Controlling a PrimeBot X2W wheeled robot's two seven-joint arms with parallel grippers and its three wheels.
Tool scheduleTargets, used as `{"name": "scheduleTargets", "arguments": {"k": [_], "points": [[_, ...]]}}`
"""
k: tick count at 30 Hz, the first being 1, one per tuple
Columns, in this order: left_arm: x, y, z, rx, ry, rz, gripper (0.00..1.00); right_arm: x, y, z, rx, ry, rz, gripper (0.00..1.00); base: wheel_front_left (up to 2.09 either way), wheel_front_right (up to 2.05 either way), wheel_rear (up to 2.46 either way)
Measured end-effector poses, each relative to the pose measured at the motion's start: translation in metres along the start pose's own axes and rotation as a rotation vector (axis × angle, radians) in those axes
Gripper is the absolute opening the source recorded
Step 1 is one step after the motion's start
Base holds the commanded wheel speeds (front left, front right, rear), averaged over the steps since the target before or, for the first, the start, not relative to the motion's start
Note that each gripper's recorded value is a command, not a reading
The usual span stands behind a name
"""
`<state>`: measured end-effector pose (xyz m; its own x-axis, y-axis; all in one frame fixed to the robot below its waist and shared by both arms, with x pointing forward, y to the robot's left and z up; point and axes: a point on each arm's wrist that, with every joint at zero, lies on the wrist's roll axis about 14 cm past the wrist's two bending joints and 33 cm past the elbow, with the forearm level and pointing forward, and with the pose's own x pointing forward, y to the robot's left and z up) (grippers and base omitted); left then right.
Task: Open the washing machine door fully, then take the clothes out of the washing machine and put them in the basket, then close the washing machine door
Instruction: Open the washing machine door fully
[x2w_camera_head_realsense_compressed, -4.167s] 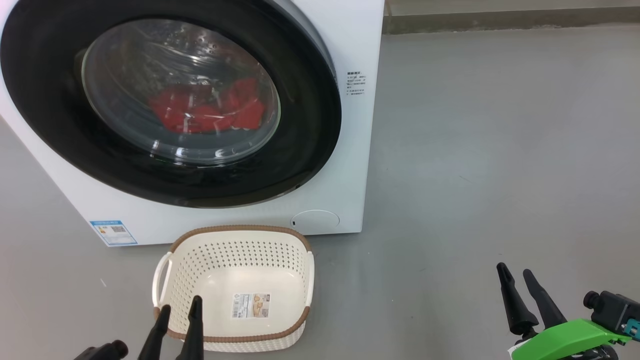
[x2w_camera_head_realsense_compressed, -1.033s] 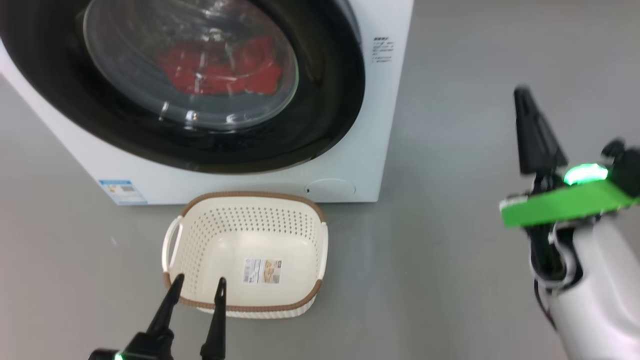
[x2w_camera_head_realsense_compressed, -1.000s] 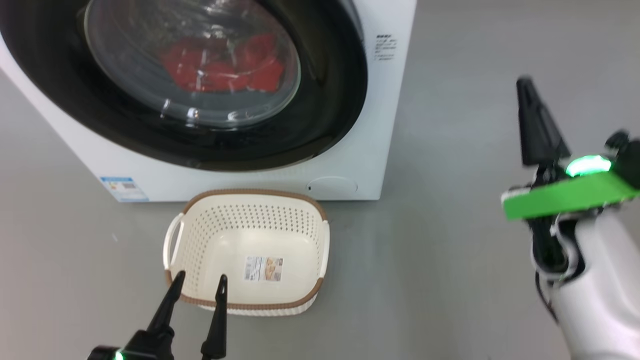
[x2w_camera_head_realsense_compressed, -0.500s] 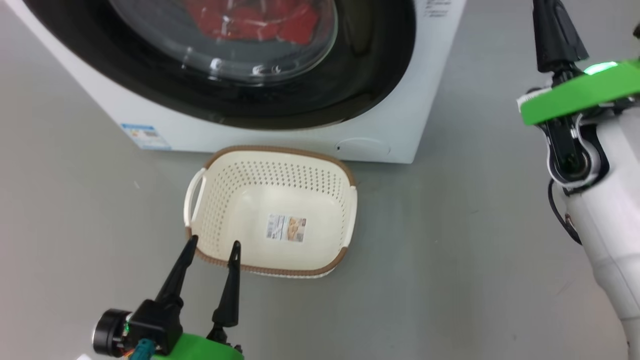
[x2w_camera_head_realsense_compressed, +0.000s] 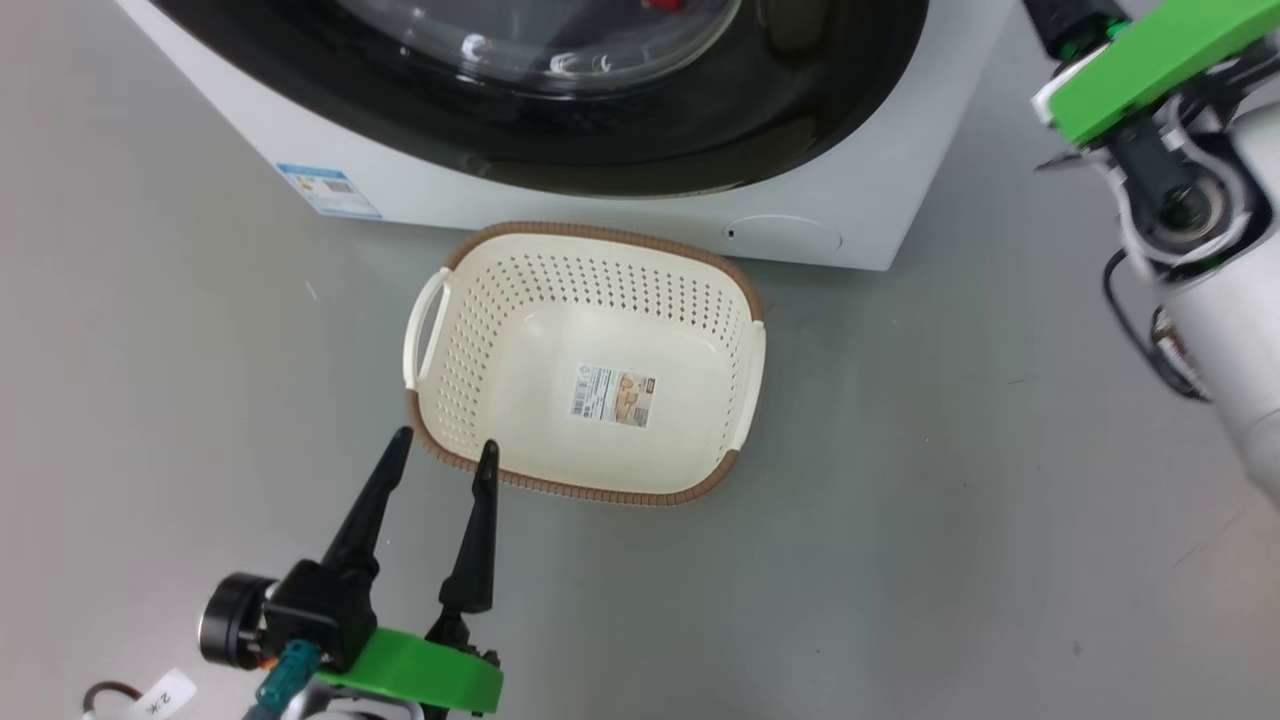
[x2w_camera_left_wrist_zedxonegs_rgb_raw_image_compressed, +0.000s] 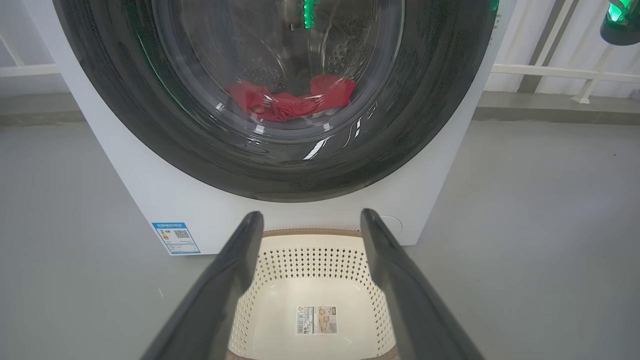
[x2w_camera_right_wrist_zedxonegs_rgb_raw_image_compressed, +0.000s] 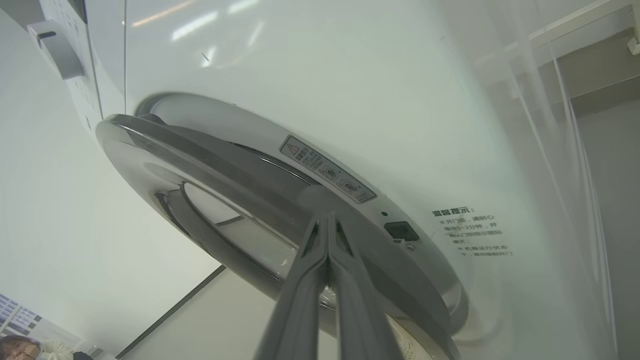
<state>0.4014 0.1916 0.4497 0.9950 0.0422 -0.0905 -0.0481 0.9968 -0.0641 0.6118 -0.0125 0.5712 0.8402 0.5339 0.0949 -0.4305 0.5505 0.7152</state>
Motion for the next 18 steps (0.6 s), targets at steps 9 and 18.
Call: {"name": "scheduleTargets", "arguments": {"k": [9, 18], "points": [[0.009, 0.001, -0.006, 0.005, 0.015, -0.002, 1.00, 0.019, -0.011, -0.001, 0.251, 0.156, 0.012, 0.00, 0.00, 0.00, 0.00], [0.020, -0.001, -0.012, 0.007, 0.026, -0.009, 1.00, 0.037, -0.016, -0.008, 0.437, 0.263, 0.042, 0.00, 0.00, 0.00, 0.00]]}}
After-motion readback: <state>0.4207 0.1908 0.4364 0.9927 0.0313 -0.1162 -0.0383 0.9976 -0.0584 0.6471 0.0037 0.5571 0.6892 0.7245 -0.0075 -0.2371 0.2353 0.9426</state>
